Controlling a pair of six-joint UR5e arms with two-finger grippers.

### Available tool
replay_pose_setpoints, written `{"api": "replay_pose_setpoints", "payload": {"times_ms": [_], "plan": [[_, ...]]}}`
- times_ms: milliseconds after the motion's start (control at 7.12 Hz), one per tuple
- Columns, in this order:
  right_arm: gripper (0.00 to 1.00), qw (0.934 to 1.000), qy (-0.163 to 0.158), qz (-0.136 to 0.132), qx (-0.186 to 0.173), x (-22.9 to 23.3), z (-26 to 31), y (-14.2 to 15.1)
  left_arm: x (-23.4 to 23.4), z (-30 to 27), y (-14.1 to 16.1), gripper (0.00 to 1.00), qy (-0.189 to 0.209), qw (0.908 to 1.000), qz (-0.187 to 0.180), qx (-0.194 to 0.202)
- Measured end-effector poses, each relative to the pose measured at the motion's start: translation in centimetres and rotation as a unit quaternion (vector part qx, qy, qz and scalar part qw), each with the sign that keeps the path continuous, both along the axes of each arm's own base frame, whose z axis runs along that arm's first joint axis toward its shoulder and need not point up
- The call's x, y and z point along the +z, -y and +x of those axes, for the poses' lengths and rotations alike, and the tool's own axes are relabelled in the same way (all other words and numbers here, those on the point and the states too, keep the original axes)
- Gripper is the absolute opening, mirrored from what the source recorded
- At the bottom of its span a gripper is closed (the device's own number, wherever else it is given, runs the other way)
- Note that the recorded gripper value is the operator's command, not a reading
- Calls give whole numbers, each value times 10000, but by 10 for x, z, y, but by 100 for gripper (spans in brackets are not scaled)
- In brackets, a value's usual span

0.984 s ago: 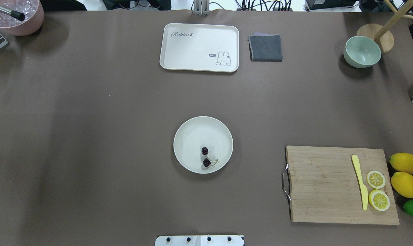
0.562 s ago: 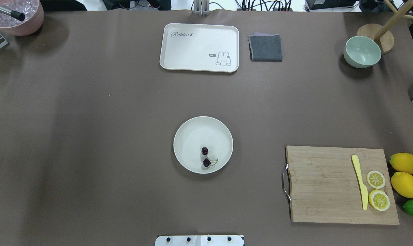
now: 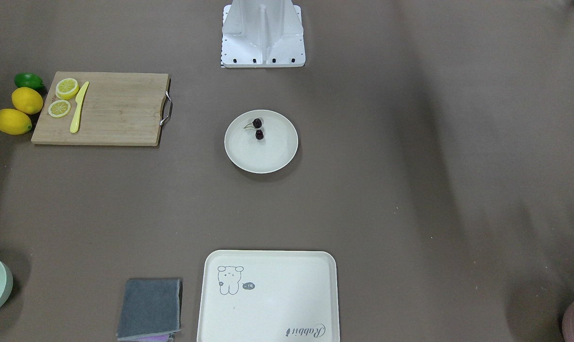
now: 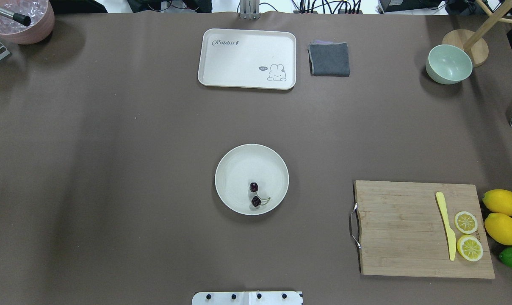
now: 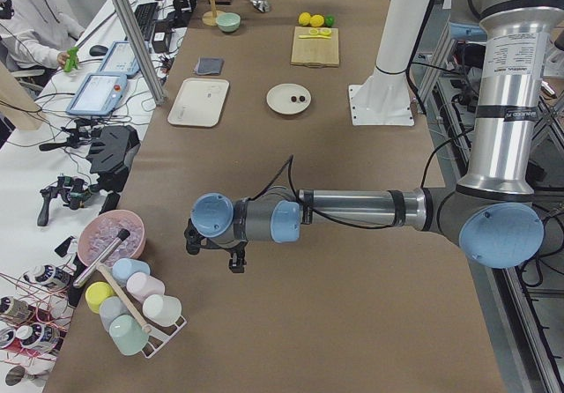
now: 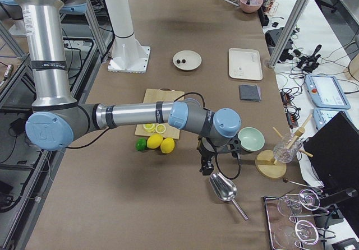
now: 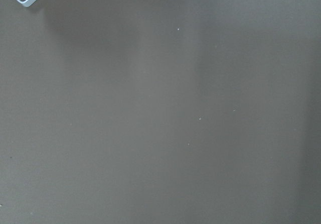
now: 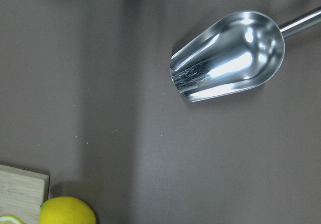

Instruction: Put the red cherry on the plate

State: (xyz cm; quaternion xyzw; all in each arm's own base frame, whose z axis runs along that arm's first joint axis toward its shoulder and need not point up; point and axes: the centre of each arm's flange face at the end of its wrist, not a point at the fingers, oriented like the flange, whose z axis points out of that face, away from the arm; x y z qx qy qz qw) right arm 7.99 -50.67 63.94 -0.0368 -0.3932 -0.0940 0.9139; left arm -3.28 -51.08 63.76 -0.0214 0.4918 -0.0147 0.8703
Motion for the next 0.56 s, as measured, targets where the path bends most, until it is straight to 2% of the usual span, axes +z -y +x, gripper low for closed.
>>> {"api": "replay_pose_setpoints", "payload": {"times_ms": [562], "plan": [[100,10000,28,44,44,7,6,1,-14,-2,2,98,125,9997,186,-5]]}}
